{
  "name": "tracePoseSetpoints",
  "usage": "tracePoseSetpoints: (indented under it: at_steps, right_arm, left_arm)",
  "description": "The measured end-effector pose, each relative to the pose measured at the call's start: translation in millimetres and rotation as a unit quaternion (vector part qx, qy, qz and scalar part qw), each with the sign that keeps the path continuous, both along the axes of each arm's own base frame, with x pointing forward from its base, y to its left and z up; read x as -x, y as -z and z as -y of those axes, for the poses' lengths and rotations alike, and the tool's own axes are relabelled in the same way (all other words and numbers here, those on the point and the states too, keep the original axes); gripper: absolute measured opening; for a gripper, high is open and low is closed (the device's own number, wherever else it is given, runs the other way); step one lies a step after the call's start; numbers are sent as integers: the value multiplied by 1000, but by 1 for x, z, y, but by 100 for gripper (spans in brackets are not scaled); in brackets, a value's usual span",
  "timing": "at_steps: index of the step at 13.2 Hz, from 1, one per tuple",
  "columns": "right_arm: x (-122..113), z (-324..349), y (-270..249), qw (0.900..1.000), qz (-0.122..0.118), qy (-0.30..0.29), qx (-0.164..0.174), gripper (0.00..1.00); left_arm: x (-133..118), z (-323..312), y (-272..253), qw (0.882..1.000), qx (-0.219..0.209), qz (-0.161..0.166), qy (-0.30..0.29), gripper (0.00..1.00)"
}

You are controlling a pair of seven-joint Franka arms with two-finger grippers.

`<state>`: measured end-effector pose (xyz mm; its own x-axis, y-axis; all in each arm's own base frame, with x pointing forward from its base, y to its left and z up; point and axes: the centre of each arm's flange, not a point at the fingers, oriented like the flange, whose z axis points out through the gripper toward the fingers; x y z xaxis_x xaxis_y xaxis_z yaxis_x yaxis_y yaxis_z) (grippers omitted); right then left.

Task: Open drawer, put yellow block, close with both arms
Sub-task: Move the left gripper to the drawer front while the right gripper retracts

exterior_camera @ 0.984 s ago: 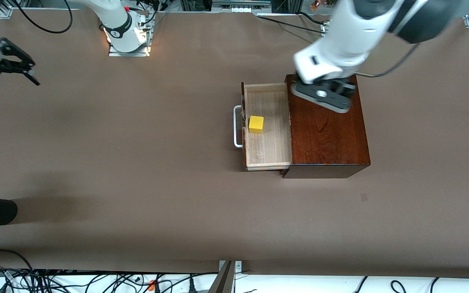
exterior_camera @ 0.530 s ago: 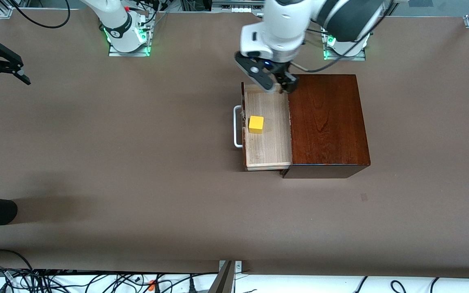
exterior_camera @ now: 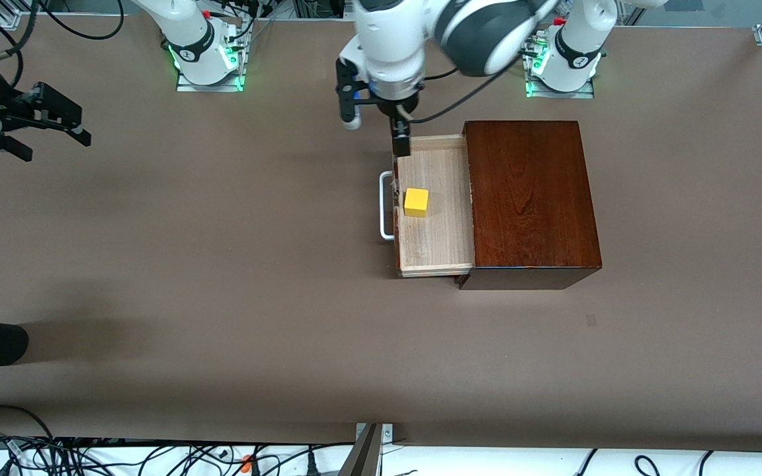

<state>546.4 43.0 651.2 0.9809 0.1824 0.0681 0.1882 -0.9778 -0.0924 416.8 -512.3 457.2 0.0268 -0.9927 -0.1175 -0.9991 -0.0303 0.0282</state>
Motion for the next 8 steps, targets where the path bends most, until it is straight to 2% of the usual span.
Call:
tracePoseSetpoints:
  at_steps: [3,5,8]
  right_arm:
    - [2,-9,2,1000,-9,20,12,100]
    - [2,-4,3,999,-9,22,29,100]
    - [1,3,3,999,-8,16,34,100]
  left_arm:
    - [15,32,51,998,-15,3,61,100]
    - [7,37,77,998,-5,1,66,100]
    - [-5,41,104,998,10,2,60,100]
